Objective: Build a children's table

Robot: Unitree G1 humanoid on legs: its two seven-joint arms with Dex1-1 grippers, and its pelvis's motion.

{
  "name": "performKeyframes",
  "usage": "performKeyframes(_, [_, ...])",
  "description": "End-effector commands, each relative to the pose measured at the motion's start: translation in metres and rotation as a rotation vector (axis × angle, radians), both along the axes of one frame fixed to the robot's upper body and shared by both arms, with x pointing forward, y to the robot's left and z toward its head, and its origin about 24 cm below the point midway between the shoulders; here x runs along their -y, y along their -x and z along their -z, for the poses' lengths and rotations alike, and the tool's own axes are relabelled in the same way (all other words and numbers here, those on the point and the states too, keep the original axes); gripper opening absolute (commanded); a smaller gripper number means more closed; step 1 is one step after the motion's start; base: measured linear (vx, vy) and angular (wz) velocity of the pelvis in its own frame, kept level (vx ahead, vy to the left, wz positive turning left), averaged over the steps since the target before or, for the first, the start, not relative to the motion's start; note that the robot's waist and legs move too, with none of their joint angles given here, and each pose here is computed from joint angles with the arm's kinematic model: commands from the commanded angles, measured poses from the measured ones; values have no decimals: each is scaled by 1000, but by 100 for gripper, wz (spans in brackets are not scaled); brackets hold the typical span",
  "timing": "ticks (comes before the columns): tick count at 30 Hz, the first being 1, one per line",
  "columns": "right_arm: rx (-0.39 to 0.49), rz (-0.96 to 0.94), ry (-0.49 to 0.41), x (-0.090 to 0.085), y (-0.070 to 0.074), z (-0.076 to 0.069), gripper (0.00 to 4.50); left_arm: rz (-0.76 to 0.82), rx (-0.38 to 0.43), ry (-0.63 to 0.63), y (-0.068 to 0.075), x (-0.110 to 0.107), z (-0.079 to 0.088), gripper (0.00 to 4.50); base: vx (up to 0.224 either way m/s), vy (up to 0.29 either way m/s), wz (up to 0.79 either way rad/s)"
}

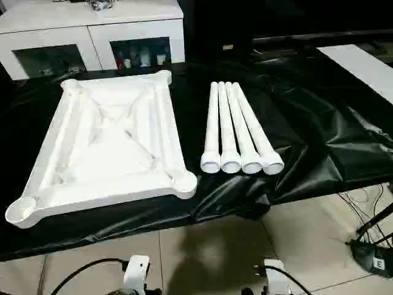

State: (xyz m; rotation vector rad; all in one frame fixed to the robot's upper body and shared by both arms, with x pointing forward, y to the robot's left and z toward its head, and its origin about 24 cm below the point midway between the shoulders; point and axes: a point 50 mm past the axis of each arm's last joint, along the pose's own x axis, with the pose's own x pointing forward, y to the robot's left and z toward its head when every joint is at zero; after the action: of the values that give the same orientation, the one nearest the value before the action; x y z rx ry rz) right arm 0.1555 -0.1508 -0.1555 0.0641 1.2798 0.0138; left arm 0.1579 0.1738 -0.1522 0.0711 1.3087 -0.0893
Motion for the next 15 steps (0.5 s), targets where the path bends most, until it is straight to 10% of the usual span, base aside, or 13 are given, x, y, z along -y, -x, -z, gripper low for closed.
performKeyframes(1, [-44,-14,32,2,5,2,450,29,-26,-35,5,7,3,362,0,0,0])
performKeyframes(15, [-52,-50,57,0,3,1,450,42,-26,-42,3,8,2,362,0,0,0])
